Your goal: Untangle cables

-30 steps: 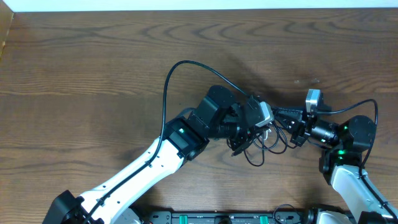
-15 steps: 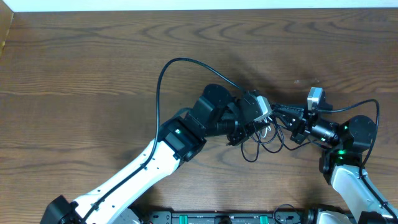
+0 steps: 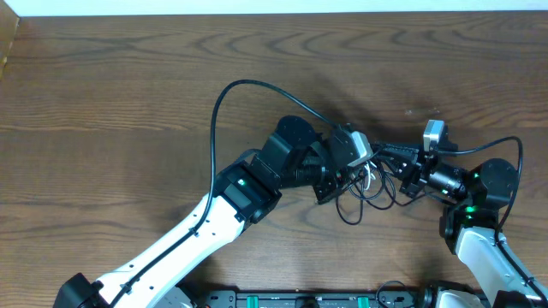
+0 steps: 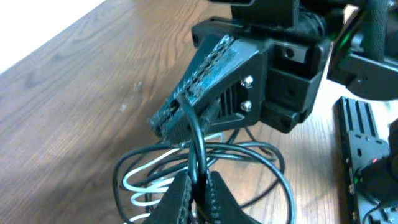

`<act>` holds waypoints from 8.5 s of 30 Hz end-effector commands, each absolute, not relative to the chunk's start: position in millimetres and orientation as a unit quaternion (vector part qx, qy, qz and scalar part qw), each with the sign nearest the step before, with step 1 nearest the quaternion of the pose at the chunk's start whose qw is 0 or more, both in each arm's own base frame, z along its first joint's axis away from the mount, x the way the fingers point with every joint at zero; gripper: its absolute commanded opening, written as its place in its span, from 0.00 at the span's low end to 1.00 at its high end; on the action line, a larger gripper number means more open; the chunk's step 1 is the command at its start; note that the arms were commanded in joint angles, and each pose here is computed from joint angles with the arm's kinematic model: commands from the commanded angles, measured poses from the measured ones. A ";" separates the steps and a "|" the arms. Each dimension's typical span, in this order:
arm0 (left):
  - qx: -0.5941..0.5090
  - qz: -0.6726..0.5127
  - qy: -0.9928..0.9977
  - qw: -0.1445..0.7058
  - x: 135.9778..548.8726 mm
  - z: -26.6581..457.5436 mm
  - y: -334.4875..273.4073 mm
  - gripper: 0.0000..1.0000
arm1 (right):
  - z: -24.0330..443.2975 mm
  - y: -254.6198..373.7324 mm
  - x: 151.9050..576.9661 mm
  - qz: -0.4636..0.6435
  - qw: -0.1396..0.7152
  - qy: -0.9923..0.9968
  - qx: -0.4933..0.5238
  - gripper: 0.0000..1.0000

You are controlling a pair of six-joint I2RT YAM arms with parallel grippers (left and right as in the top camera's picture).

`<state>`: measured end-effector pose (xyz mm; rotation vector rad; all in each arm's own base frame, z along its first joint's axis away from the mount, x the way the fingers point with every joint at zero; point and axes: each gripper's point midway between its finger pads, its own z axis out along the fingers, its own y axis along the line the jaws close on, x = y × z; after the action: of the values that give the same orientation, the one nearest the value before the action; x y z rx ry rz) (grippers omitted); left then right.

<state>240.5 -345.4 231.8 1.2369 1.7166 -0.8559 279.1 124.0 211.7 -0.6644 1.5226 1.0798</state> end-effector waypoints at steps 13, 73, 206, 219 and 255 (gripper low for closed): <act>0.482 -0.328 0.685 0.438 248.4 246.8 -341.7 0.08 | 216.9 122.7 283.3 0.449 0.556 0.640 -0.281 0.01; 0.470 -0.336 0.700 0.420 271.4 226.2 -335.5 0.29 | 217.0 129.1 269.7 0.467 0.540 0.626 -0.315 0.01; 0.385 -0.329 0.747 0.431 289.6 238.9 -317.4 0.16 | 220.0 123.2 269.8 0.460 0.548 0.622 -0.319 0.01; 0.385 -0.316 0.784 0.370 276.3 210.2 -306.7 0.27 | 194.6 123.2 269.7 0.504 0.483 0.669 -0.256 0.25; 0.382 -0.299 0.808 0.334 268.6 192.5 -296.9 0.75 | 65.4 109.7 232.2 0.510 0.119 0.831 0.187 0.64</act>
<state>264.7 -296.4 175.1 1.0080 2.1537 -0.7920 232.0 111.9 66.6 0.5139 2.4241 1.4980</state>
